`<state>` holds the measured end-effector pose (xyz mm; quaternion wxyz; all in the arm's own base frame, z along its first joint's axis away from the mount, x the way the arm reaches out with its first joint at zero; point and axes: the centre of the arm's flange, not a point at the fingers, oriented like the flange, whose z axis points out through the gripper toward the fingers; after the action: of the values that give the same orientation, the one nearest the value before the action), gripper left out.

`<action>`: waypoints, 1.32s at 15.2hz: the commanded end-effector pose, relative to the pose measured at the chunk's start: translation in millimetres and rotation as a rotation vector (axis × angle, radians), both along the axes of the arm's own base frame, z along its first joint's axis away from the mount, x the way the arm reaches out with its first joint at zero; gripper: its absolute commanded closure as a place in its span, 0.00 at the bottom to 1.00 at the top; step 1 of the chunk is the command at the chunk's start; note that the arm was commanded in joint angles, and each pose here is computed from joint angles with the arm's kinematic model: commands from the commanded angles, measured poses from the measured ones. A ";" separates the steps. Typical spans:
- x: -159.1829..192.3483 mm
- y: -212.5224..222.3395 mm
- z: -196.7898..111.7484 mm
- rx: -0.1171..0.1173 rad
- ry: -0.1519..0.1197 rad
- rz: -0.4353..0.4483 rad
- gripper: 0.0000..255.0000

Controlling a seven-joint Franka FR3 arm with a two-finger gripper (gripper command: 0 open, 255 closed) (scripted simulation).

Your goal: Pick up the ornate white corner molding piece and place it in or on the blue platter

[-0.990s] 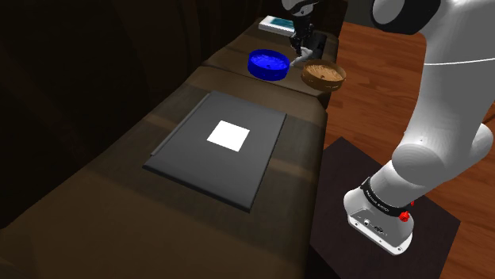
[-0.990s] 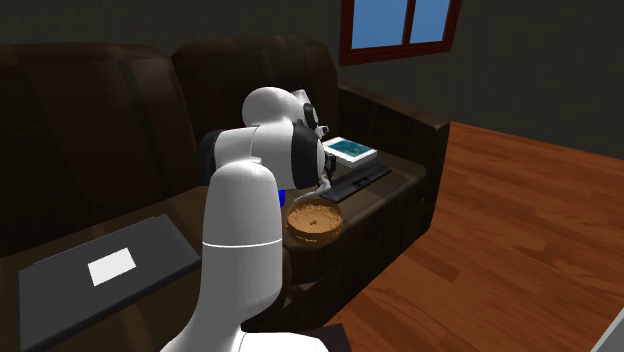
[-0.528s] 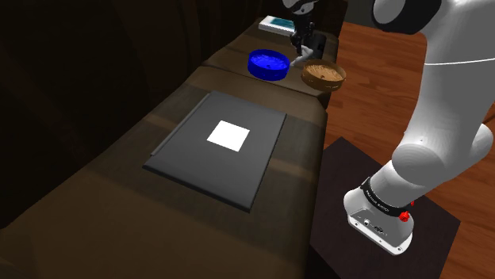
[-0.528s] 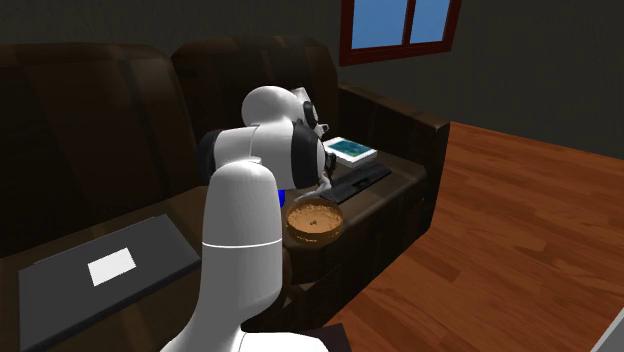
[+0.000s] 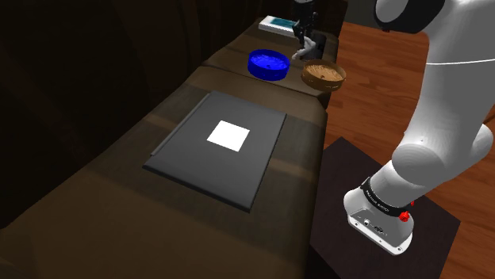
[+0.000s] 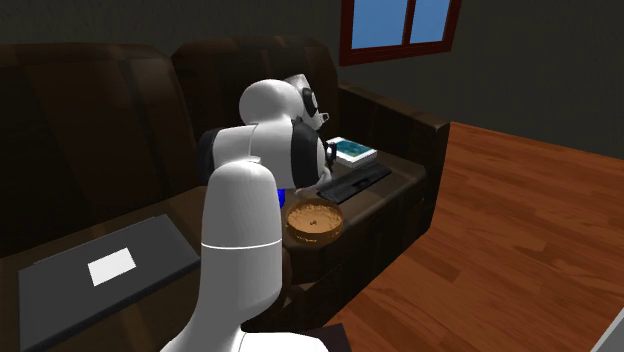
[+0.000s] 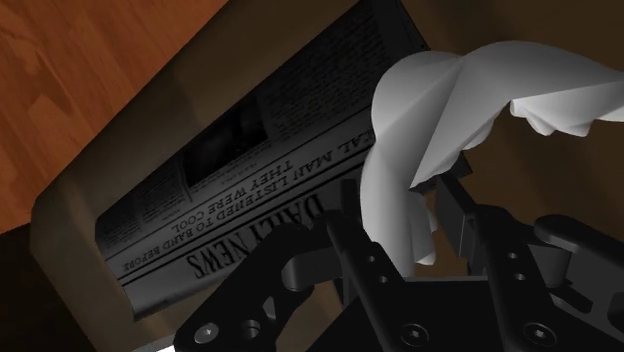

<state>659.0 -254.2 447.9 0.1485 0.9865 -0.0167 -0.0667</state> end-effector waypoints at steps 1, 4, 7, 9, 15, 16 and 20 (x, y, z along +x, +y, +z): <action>0.9 -0.5 10.4 0.000 0.000 0.000 1.00; 0.9 -0.5 26.3 0.000 0.000 0.000 1.00; 0.9 -0.5 42.1 0.000 0.000 0.000 1.00; 0.9 -0.5 52.7 0.000 0.000 0.000 1.00; -0.2 12.5 81.0 0.000 0.000 0.000 1.00; -1.4 25.5 83.0 0.000 0.000 0.000 1.00; -6.1 77.4 90.9 0.000 0.000 0.000 1.00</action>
<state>656.2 -191.1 537.5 0.1482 0.9866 -0.0163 -0.0667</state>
